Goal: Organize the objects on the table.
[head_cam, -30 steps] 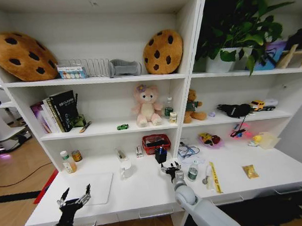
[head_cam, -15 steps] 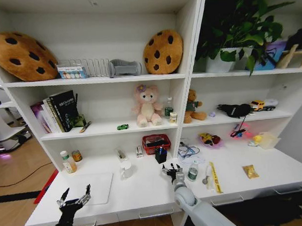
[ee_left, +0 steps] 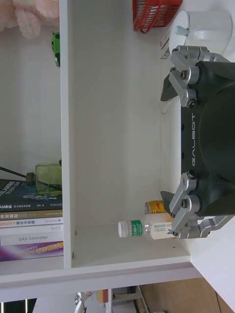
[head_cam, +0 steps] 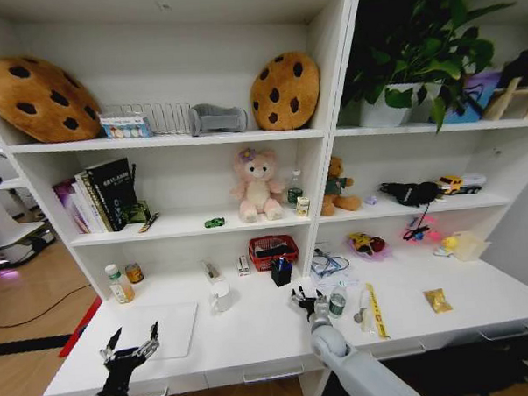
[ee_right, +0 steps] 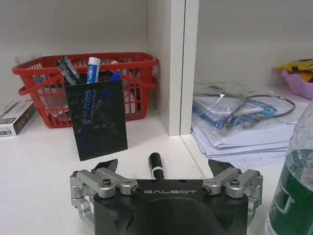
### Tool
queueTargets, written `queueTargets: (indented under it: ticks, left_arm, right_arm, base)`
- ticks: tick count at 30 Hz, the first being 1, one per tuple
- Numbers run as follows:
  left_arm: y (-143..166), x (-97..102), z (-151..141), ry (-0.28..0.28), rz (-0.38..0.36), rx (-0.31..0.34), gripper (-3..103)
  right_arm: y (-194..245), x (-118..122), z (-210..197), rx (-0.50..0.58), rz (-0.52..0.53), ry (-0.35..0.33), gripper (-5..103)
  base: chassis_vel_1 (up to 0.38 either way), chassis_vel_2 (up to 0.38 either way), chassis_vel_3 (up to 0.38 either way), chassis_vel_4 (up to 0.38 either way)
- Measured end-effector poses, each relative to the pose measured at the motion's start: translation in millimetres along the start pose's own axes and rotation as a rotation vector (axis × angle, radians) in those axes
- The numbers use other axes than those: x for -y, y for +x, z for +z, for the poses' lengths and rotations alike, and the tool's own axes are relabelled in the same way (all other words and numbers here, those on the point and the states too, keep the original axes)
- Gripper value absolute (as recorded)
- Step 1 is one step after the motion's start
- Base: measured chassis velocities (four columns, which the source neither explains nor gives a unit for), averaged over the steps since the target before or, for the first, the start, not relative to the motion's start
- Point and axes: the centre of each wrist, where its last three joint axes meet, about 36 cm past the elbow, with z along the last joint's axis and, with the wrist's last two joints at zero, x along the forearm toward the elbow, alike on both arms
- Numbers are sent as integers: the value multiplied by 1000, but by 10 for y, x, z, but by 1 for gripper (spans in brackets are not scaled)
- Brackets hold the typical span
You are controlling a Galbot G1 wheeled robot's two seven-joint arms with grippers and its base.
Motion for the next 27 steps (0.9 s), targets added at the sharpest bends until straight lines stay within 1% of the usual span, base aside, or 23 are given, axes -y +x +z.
queueTargets:
  ticks: [12,18,23,24,25,26,27]
  left_arm:
    - [3,-26,12,3,-8,0,100]
    - [0,-32,23,9,-11,-2,100]
    - [2,-34,33,10,-13,-4,100]
    - [1,-34,40,11,-14,-5,100]
    - [1,-33,43,11,-15,-6,100]
    - [1,-33,43,11,-15,-6,100]
    - [1,-32,43,12,-15,-6,100]
  right_arm:
    - [12,-24,100,-19,-6,19,100]
    - [-2,26,137,-32,-8,48,100]
    - [-4,46,140,-45,-10,57,100]
    - [-1,49,153,-49,-11,63,103]
    - [-1,46,158,-50,-11,66,100]
    - [-1,46,158,-50,-11,66,100]
    - [-1,43,163,-52,-11,68,95]
  base:
    - [0,0,0,0]
    - [0,0,0,0]
    - [0,0,0,0]
    - [0,0,0,0]
    - [0,0,0,0]
    - [0,0,0,0]
    - [0,0,0,0]
